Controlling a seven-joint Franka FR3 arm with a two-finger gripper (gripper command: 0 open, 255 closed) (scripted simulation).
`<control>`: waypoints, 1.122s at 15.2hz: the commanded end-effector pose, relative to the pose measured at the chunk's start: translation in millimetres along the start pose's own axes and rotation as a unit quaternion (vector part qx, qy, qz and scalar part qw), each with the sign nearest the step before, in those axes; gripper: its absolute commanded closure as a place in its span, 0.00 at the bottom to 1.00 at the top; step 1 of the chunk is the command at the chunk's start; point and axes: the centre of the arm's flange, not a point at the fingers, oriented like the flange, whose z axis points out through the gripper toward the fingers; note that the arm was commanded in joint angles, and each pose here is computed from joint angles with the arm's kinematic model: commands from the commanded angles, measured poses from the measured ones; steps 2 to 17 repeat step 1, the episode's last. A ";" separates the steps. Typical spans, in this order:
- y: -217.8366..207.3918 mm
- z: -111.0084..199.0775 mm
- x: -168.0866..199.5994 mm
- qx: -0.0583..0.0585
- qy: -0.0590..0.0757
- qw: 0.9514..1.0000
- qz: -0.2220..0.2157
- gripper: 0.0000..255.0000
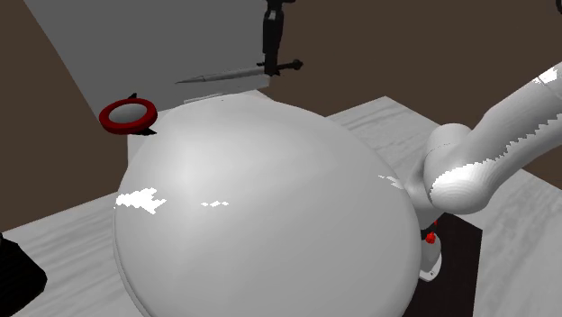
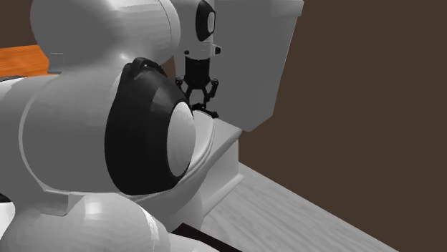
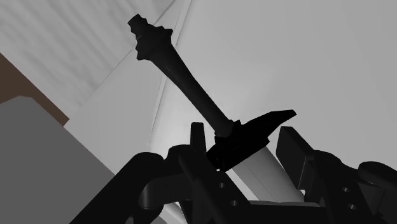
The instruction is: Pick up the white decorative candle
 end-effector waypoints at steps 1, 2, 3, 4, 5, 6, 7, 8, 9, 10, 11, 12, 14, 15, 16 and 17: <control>0.3 -3.2 -0.2 0.000 0.000 1.000 0.000 1.00; 0.3 -3.2 -0.2 0.000 0.000 1.000 0.000 1.00; 0.3 -3.2 -0.2 0.000 0.000 1.000 0.000 1.00; 0.3 -3.2 -0.2 0.000 0.000 1.000 0.000 1.00; 0.3 -3.2 -0.2 0.000 0.000 1.000 0.000 1.00; 0.3 -3.2 -0.2 0.000 0.000 1.000 0.000 1.00; 0.3 -3.2 -0.2 0.000 0.000 1.000 0.000 1.00; 0.3 -3.2 -0.2 0.000 0.000 1.000 0.000 1.00; 0.3 -3.2 -0.2 0.000 0.000 1.000 0.000 1.00; 0.3 -3.2 -0.2 0.000 0.000 1.000 0.000 1.00; 0.3 -3.2 -0.2 0.000 0.000 1.000 0.000 1.00; 0.3 -3.2 -0.2 0.000 0.000 1.000 0.000 1.00; 0.3 -3.2 -0.2 0.000 0.000 1.000 0.000 1.00; 0.3 -3.2 -0.2 0.000 0.000 1.000 0.000 1.00; 0.3 -3.2 -0.2 0.000 0.000 1.000 0.000 1.00; 0.3 -3.2 -0.2 0.000 0.000 1.000 0.000 1.00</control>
